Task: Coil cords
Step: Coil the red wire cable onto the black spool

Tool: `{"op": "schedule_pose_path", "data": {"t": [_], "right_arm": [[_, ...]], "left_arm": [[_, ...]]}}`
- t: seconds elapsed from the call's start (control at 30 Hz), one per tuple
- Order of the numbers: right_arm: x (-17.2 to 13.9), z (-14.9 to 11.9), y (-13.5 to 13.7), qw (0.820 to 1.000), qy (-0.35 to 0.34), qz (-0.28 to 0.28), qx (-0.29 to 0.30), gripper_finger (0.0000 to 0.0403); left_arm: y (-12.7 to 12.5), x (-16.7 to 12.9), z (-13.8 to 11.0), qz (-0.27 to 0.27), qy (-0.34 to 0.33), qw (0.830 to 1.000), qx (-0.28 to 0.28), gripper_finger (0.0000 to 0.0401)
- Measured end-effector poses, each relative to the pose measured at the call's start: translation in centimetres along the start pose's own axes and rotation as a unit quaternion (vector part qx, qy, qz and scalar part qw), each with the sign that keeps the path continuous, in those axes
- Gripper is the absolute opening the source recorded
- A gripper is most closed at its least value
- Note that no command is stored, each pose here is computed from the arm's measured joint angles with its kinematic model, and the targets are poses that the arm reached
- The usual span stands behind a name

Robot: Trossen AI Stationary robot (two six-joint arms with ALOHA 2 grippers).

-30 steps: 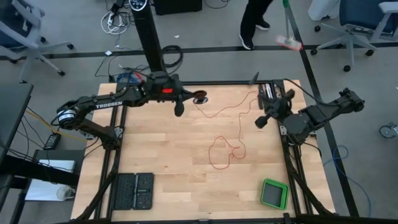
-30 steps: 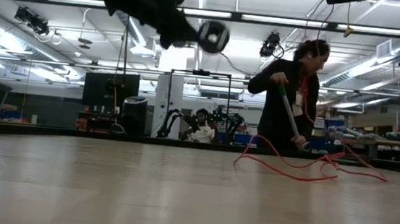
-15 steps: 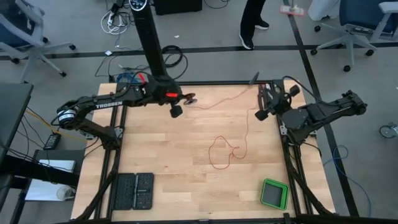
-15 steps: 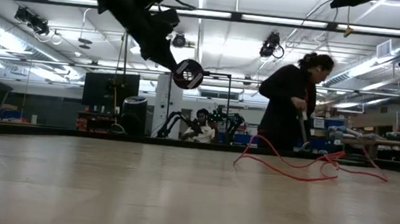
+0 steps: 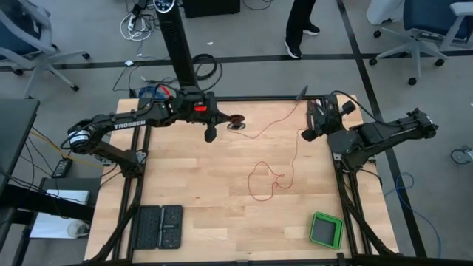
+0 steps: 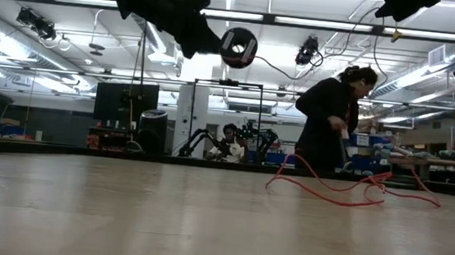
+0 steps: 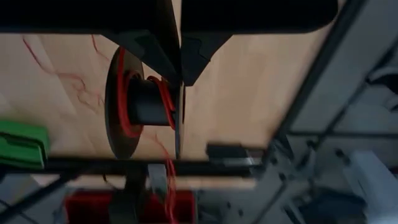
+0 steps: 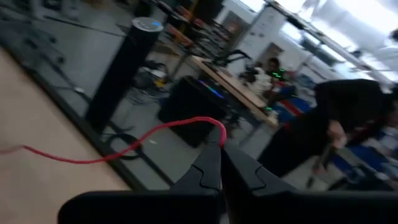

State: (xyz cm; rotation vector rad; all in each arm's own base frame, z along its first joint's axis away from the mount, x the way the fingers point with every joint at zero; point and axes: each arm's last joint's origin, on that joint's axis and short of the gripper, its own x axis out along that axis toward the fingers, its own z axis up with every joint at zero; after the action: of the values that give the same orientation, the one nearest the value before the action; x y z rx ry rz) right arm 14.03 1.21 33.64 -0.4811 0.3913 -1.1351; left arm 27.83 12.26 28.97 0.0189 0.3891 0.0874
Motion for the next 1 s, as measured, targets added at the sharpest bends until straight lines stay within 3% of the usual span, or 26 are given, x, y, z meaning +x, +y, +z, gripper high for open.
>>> {"op": "schedule_pose_path", "data": {"t": [0.13, 0.33, 0.57, 0.83, 1.0], "right_arm": [[0.3, 0.0, -0.1, 1.000, 0.006, -0.015, -0.014, 0.0001], [0.5, 0.0, 0.3, 0.998, 0.005, 0.058, -0.007, 0.0001], [0.7, -0.2, -0.1, 1.000, 0.015, 0.004, -0.021, 0.0001], [1.0, -0.3, -0.3, 0.999, 0.023, -0.031, -0.022, 0.0001], [1.0, -0.3, -0.7, 0.998, 0.024, -0.051, -0.014, 0.0001]], "left_arm": [[-0.2, 0.0, -0.5, -0.021, 0.025, 0.999, -0.009, 0.0004], [0.0, -0.1, 0.9, -0.025, -0.046, 0.998, -0.027, 0.0004], [-0.4, -0.2, 1.7, -0.109, -0.090, 0.990, -0.021, 0.0004], [-0.6, -0.1, 0.6, -0.117, -0.037, 0.991, -0.048, 0.0004], [-0.5, -0.1, -1.2, -0.054, 0.057, 0.997, -0.026, 0.0004]]}}
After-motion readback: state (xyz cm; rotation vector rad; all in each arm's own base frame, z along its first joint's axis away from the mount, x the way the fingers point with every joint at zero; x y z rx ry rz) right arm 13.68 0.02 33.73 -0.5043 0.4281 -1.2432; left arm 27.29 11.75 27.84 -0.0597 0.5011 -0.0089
